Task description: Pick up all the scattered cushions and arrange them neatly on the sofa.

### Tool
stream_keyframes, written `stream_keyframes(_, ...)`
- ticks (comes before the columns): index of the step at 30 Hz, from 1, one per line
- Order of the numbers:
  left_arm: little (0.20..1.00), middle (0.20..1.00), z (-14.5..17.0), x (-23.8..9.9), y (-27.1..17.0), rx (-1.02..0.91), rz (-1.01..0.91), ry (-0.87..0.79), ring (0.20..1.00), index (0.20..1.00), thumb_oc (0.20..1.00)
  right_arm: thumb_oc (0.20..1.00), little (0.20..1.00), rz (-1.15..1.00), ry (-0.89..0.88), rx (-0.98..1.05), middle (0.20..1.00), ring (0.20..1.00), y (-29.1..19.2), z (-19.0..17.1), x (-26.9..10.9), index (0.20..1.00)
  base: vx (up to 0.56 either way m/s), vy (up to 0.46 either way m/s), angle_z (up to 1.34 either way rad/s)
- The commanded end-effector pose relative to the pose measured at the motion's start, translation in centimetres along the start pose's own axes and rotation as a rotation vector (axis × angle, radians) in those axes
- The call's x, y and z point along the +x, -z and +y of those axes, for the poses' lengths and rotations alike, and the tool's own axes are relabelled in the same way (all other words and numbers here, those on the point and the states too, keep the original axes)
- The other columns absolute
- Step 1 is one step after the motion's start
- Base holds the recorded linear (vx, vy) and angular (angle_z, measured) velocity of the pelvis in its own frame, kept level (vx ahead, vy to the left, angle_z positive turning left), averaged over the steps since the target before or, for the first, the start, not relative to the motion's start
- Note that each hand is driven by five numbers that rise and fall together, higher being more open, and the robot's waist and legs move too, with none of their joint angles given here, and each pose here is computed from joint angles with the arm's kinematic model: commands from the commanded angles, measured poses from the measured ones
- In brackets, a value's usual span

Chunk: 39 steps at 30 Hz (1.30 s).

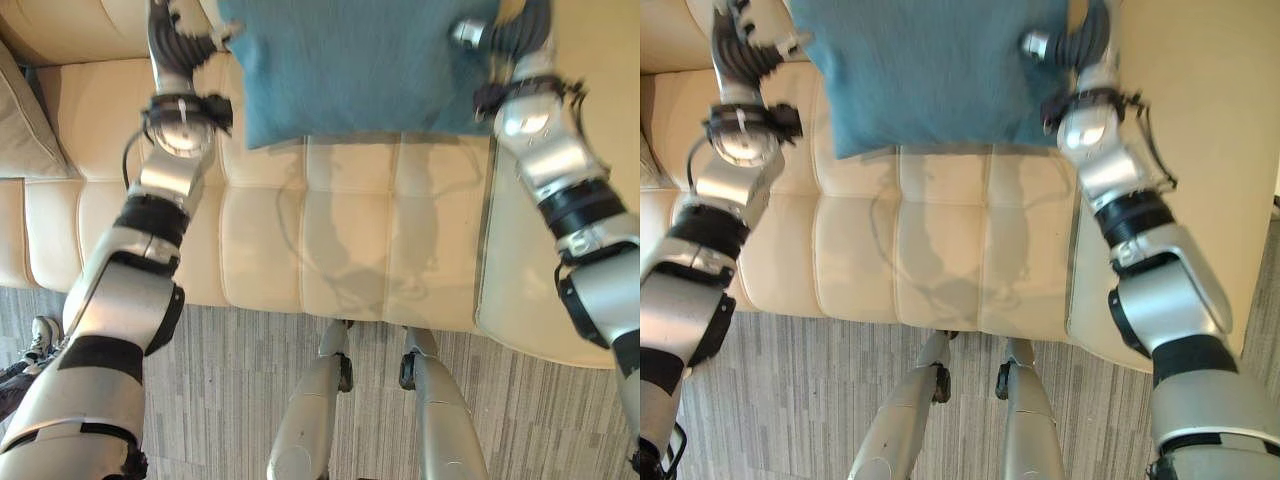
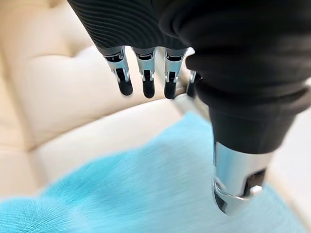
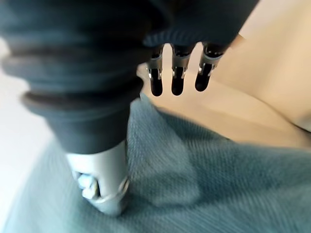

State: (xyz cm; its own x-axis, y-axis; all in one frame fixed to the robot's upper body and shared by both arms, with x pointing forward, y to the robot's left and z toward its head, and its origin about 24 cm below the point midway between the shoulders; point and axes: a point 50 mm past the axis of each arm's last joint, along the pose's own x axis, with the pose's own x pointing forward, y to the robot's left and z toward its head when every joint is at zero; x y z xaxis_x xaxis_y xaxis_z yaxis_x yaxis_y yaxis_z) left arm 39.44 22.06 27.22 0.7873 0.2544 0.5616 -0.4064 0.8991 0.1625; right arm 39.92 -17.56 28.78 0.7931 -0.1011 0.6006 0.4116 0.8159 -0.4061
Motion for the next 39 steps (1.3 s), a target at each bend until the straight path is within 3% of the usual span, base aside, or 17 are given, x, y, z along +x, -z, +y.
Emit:
stream_keyframes(1,1.0,1.0,2.1,1.1,-1.9,-0.027,-0.068,-0.059,1.0,1.0,1.0,1.0,1.0,-0.15,0.0,0.159,1.0,1.0,-4.9,1.0,0.9,1.0,-0.02,-0.035,0.36)
stream_keyframes(3,1.0,1.0,1.7,-1.8,2.0,-0.07,0.034,-0.034,1.0,1.0,1.0,1.0,1.0,-0.112,-0.014,0.187,1.0,1.0,-2.7,1.1,-0.7,1.0,-0.02,-0.044,0.29)
stream_keyframes(10,1.0,1.0,2.4,-7.1,4.8,-0.15,0.058,0.045,1.0,1.0,1.0,1.0,1.0,-0.146,-0.071,0.136,1.0,1.0,0.2,-1.9,-4.4,1.0,-0.01,-0.016,-0.02)
stream_keyframes(16,1.0,1.0,5.6,-17.5,10.5,-0.097,0.306,0.174,1.0,1.0,1.0,1.0,1.0,0.04,-0.309,0.089,1.0,1.0,6.9,-3.4,-15.0,1.0,0.07,0.023,-0.09)
stream_keyframes(17,1.0,1.0,5.6,-17.5,10.5,-0.097,0.306,0.174,1.0,1.0,1.0,1.0,1.0,0.04,-0.309,0.089,1.0,1.0,6.9,-3.4,-15.0,1.0,0.1,0.062,-0.25)
stream_keyframes(18,1.0,1.0,6.5,-20.8,12.2,-0.066,0.423,0.207,1.0,1.0,1.0,1.0,1.0,0.213,-0.337,0.136,1.0,1.0,9.9,-3.4,-19.0,1.0,0.1,0.078,-0.26)
stream_keyframes(21,1.0,1.0,7.9,-26.6,14.7,-0.079,0.643,0.208,1.0,1.0,1.0,1.0,1.0,0.534,-0.37,0.197,1.0,1.0,14.3,-3.3,-26.4,1.0,0.08,0.094,-0.19)
stream_keyframes(27,1.0,1.0,10.4,-37.4,18.8,0.102,1.111,0.301,1.0,1.0,1.0,1.0,1.0,0.946,-0.466,0.111,1.0,1.0,18.4,-2.9,-36.2,1.0,-0.08,0.099,-0.33)
stream_keyframes(34,1.0,1.0,11.4,-38.7,19.6,0.182,1.184,0.273,1.0,1.0,1.0,1.0,1.0,1.112,-0.45,0.059,1.0,1.0,19.5,-3.1,-40.3,1.0,-0.33,-0.058,-0.26)
stream_keyframes(39,1.0,1.0,10.1,-36.8,19.5,0.149,1.108,0.272,1.0,1.0,1.0,1.0,1.0,1.09,-0.36,0.071,1.0,1.0,19.9,-3.6,-38.6,1.0,-0.41,-0.187,0.23)
